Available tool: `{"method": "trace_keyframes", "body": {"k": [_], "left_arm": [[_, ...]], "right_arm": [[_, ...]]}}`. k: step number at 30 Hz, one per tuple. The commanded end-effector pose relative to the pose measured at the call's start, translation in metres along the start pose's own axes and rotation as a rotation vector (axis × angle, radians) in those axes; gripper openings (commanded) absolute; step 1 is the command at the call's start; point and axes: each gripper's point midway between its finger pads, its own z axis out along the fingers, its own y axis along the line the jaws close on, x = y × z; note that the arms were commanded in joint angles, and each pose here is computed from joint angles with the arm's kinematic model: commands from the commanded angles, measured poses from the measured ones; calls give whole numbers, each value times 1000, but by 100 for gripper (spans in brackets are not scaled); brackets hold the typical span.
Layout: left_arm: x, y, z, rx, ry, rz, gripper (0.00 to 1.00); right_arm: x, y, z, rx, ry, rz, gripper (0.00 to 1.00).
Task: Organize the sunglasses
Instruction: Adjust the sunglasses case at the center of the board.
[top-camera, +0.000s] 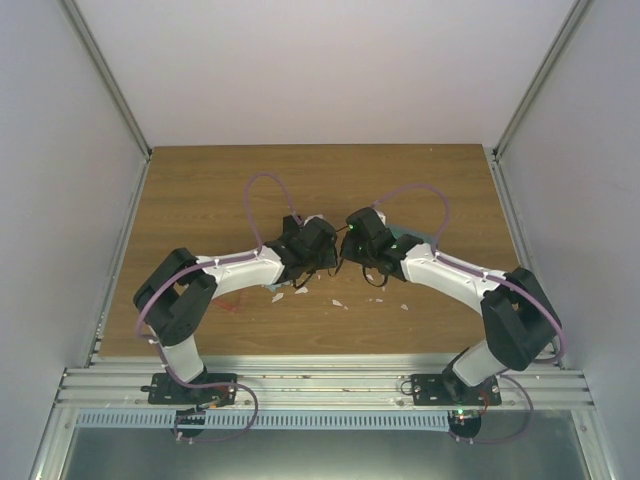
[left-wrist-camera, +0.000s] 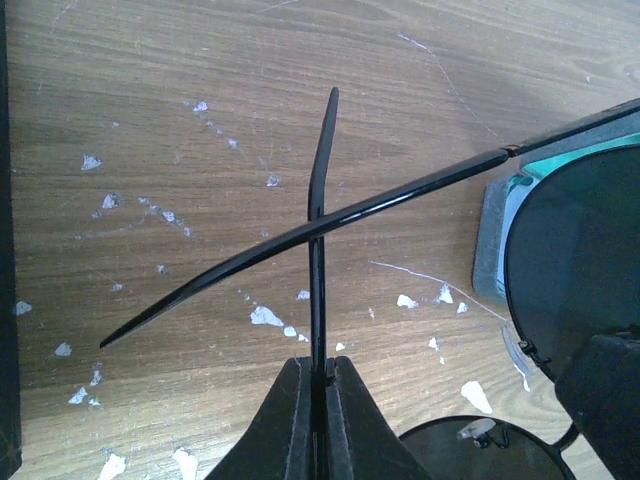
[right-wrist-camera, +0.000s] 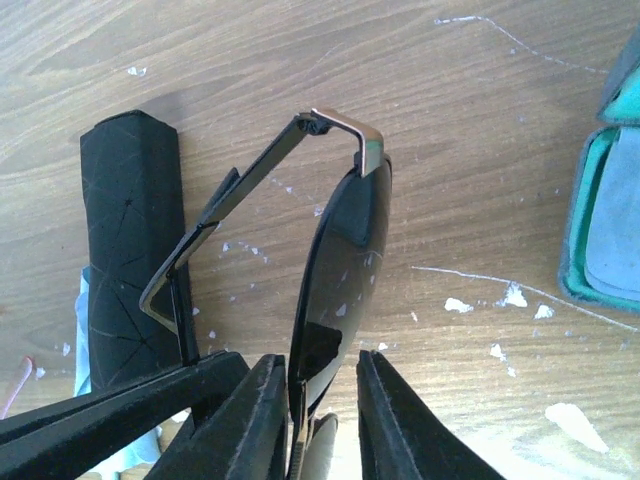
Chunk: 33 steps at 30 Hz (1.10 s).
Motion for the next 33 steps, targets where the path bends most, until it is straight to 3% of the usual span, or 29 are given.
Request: {"method": "trace_keyframes", "body": {"k": [1,4,17,27,33], "left_arm": [[-25,-21,-21,66,-87,-7,0],[-26,-27,-29,96,-82,-9,4],[-38,-78,-121,411,-69,110,50],[-60,-104,-212,664,-167,193,50],[-57,-102,-217,698,-160,234,42]], "right_arm": [[-4,6,-1,-1,-16,17,15],[-6,6,-6,-5,-24,25,1],[-41,28,-78,-222,-156,-24,1],[-56,36,-129,-447,-177,-82,1],[-44,54,-150,-592,-142,-150,0]]}}
